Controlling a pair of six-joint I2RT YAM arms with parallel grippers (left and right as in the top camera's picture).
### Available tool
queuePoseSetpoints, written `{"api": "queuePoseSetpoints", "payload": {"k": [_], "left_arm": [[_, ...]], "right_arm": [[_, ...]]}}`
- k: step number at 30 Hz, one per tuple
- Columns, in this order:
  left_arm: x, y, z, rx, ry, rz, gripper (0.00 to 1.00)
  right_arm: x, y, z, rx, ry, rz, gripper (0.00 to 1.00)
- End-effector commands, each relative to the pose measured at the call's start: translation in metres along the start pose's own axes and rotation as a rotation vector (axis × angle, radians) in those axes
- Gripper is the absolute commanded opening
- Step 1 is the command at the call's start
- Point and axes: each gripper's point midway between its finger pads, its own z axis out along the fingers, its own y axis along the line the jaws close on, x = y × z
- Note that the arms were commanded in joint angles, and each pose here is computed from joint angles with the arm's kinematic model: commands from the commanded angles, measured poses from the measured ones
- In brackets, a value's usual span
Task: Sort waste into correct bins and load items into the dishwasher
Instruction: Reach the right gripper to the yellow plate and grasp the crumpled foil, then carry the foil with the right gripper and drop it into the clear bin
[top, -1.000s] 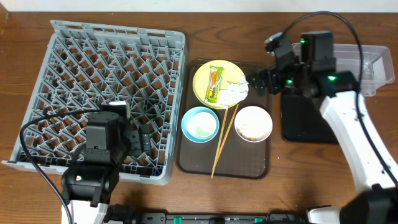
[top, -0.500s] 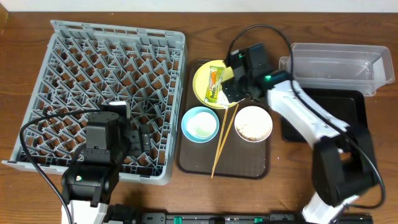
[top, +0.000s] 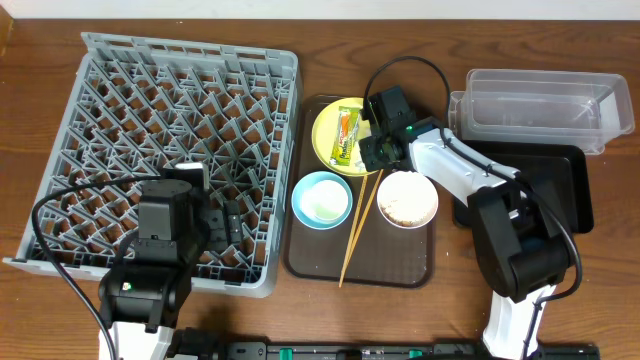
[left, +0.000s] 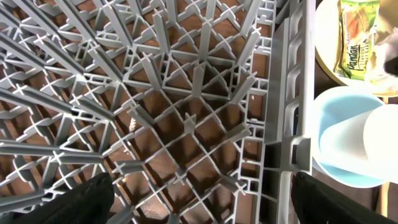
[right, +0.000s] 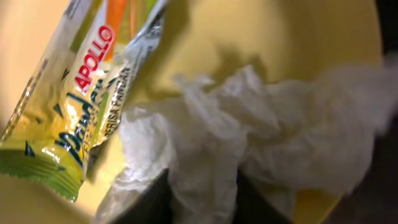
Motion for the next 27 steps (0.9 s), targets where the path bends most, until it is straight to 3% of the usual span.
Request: {"api": "queuePoseSetpoints", "payload": {"k": [1,7,13,18,21,24,27], "left_arm": [[-0.008,-0.001,-0.005,-0.002,-0.024,0.013,0.91],[-0.008,-0.001,-0.005,-0.002,-0.024,0.013,0.91],[-0.008,-0.001,-0.005,-0.002,-0.024,0.013,0.91],[-0.008,-0.001,-0.005,-0.002,-0.024,0.013,0.91],[-0.008,-0.001,-0.005,-0.001,-0.024,0.013,0.91],[-0.008,-0.001,-0.005,-0.002,-0.024,0.013,0.91],[-0.008,-0.001,-0.005,-0.002,-0.024,0.013,0.91]], "right_arm": [[-0.027,0.006,-0.028,0.001,-0.091,0.010,0.10],[-0.070,-0.033,-0.107,0.125,-0.298,0.079,0.03],[-0.077,-0.116,-0.183,0.330,-0.456,0.376,0.01],[-0.050,-0.190,-0.192,0.425,-0.461,0.723,0.01],[-0.040,-0.219,-0.183,0.416,-0.442,0.820,0.02],[-0.039,-0.235,-0.171,0.382,-0.433,0.855,0.15],[-0.048,-0.242,-0.165,0.308,-0.457,0.863,0.43]]}}
